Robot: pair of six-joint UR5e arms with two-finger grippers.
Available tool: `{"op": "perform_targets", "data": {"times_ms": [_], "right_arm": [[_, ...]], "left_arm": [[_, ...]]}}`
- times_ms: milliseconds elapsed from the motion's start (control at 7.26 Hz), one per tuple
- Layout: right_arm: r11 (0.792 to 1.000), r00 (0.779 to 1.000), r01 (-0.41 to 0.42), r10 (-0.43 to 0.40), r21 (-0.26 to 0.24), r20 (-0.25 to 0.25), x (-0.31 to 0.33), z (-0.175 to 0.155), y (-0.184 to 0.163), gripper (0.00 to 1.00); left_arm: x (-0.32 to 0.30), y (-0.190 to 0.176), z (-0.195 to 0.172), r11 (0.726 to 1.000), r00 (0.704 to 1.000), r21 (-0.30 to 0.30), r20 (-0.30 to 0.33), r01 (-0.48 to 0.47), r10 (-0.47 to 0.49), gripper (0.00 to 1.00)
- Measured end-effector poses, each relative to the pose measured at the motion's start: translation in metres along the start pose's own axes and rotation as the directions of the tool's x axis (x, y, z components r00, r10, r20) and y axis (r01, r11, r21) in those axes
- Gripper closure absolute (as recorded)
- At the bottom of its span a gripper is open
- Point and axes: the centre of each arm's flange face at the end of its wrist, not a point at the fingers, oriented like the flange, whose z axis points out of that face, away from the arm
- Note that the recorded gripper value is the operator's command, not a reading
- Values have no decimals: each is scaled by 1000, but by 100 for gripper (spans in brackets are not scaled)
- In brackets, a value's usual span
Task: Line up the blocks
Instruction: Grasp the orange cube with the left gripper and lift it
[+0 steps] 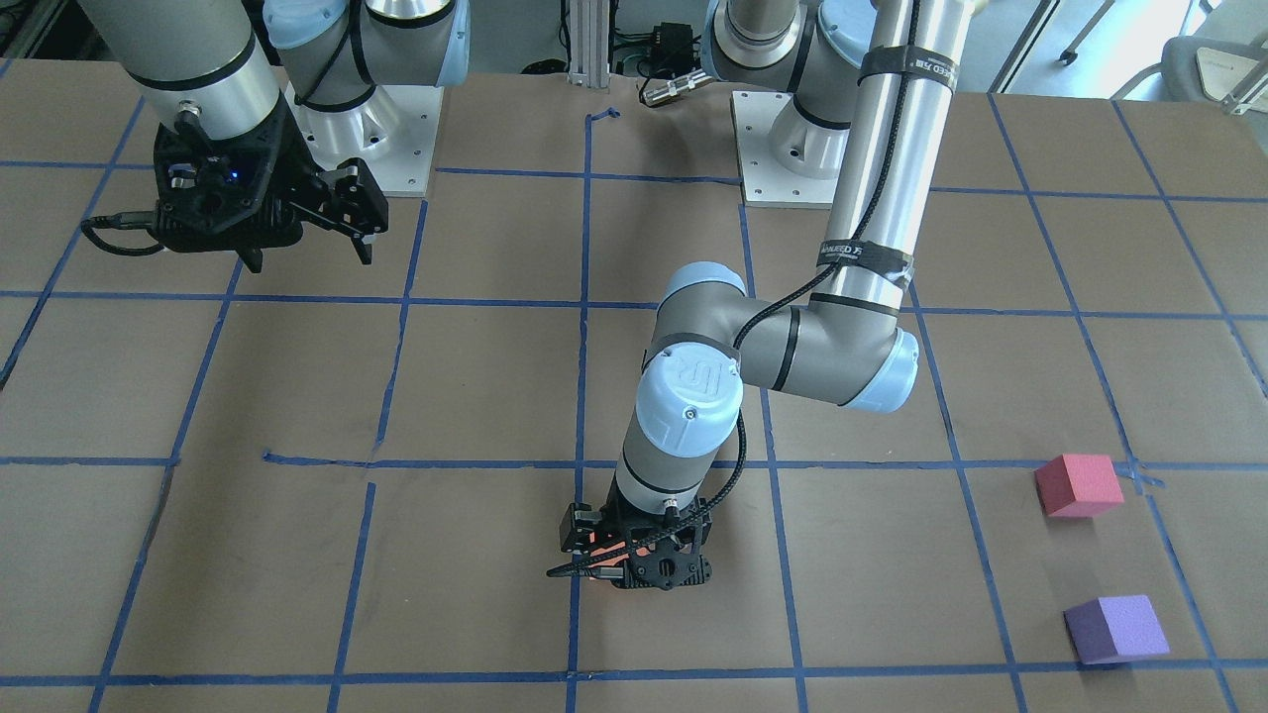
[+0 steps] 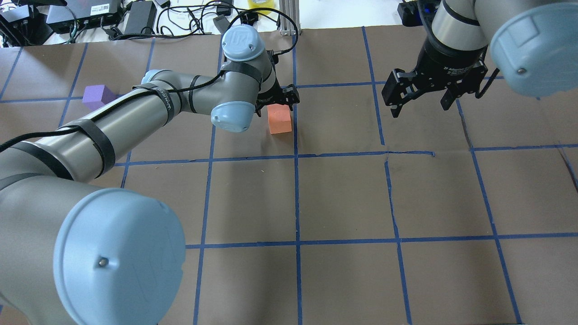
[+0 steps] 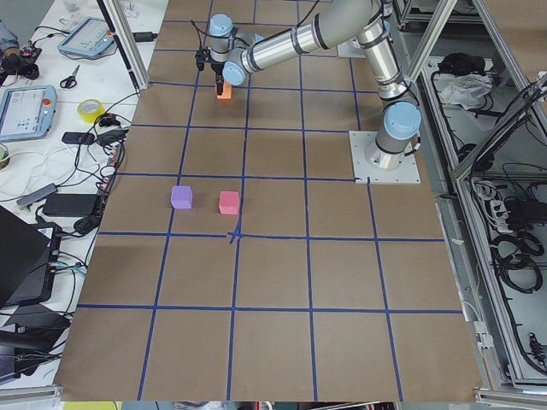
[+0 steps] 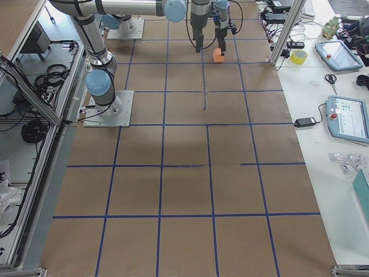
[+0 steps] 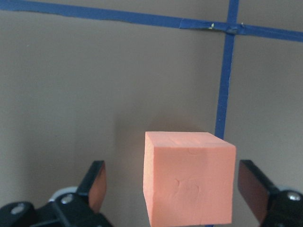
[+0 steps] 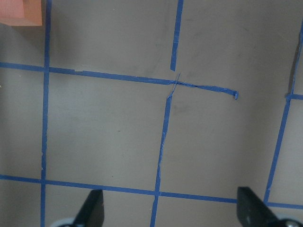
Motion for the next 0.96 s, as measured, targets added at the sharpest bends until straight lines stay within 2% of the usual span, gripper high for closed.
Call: {"op": "perform_targets", "data": {"times_ms": [138,275,551,688,964], "right_arm": [[1000,1000,2,-2,6,3,0,-3,3,0],[1000,1000,3,-3,19,2,-1,-10,8,0],[1000,1000,5,-5,29,-3,-2,-15,13,0],[1000,1000,4,-3,18,-3,-1,-14,13,0],[1000,1000,-3,3,1,-4,0,-13,13,0]], "left_arm": [[0,1,9,1000,1000,-11,-1,3,-3,38],[-1,2,16,1000,1000,-20,1,5,-5,80],[-3,0,10,1000,1000,-12,12,16,-16,85],[-8,-6,-6,1000,1000,-1,20,22,-22,90],[-45,-32,-46,1000,999,-2,41,2,-2,90]]}}
